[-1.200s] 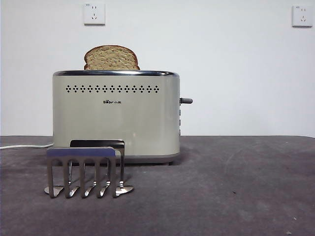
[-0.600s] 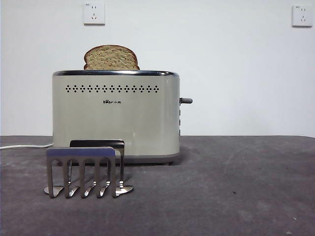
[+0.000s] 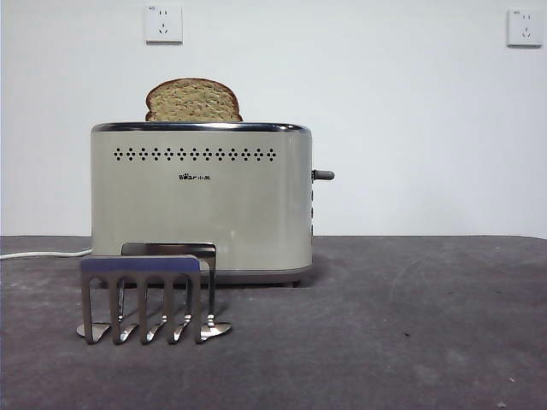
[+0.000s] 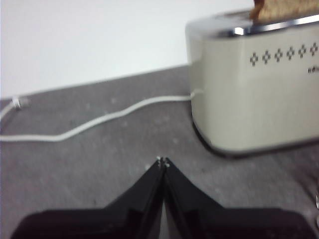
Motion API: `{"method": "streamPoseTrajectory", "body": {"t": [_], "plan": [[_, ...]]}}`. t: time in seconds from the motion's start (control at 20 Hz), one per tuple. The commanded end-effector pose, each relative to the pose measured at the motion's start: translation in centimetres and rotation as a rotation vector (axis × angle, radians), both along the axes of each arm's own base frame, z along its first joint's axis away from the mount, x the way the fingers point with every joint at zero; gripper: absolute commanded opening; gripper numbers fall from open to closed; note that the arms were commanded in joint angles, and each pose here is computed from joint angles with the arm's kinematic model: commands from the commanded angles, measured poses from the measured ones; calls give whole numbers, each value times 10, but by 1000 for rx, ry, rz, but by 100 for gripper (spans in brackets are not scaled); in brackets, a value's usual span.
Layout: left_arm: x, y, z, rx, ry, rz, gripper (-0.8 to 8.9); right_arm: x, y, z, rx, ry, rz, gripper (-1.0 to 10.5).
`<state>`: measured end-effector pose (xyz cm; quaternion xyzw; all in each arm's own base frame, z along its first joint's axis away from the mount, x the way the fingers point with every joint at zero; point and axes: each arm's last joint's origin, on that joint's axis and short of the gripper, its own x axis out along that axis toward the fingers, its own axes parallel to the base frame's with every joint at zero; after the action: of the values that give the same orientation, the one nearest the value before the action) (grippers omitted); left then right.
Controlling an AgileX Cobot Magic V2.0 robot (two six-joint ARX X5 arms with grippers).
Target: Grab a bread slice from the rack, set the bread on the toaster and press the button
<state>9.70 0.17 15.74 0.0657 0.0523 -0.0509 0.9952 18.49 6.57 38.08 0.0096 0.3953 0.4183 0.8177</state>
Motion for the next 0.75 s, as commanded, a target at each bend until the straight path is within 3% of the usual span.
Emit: {"method": "streamPoseTrajectory", "body": {"t": [0.05, 0.75], "plan": [[-1, 0, -10, -18, 62, 8, -3, 1, 1, -3, -7, 4, 6, 1], [-1, 0, -10, -19, 64, 7, -3, 1, 1, -3, -7, 4, 6, 1]]}}
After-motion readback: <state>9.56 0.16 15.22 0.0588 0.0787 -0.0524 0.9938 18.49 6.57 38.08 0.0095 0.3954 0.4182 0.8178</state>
